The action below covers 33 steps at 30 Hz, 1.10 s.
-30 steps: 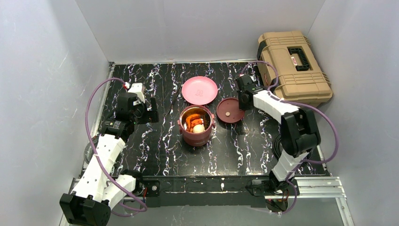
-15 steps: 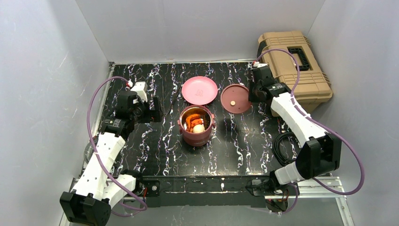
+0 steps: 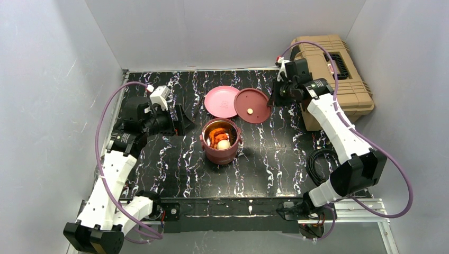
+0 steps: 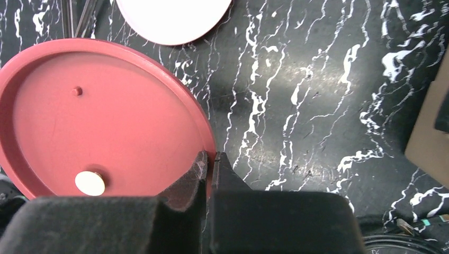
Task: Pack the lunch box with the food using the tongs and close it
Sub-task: Pick up the box lid from the center of the board, then close the box lid on the packing box.
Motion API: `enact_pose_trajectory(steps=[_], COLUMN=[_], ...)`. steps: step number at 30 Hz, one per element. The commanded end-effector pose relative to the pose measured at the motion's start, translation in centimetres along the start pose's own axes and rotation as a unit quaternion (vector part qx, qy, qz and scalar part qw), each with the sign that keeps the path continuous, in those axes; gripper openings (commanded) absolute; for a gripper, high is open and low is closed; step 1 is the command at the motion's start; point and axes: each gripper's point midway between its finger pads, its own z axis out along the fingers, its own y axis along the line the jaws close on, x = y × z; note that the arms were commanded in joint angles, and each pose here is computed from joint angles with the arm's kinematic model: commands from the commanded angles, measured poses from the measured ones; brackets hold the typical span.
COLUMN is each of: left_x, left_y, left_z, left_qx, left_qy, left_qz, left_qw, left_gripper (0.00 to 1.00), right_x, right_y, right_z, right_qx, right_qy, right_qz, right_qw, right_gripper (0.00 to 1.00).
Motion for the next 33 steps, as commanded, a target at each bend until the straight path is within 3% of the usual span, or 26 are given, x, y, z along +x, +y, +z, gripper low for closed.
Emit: enact_pose_trajectory(steps=[1,6,9,15,27,33], left_x=[1.2,1.9,2.3,2.6,3.0,4.3], left_y=[-3.0,-2.6,-2.7,-2.4,-1.5,0.2], left_z=[-0.7,-0.5,-0.3,0.2,1.4,2.4], left_qx=[0.067,0.055,0.058,0.056,0.041,-0.008], left_qy=[0.031,0.033,0.040,0.049,0.047,0.062], left_qz=[-0.015,-0.045,-0.058,-0.066,-0.075,-0.064], left_qw=[0.997,0.997,0.996,0.995,0.995,0.996], left_gripper=[0.90,0.92,0.98,0.98,0.98,0.98], right_x=[-0.2,0.6,1.2,2.7,4.8,5.8], right_y=[3.3,5.8,7.6,10.1,11.6,12.3], right_z=[-0.4,1.4,2.0,3.3,3.4,3.7], right_qx=[-0.047,-0.038,-0.038,-0.024,0.032,0.034], right_qy=[0.018,0.037,0.046,0.072,0.085,0.088], right_qz=[-0.003,-0.006,-0.019,-0.049,-0.094,-0.098], right_qw=[0.999,0.999,0.998,0.996,0.991,0.991], right_gripper=[0.01,0.01,0.01,0.01,0.01,0.01])
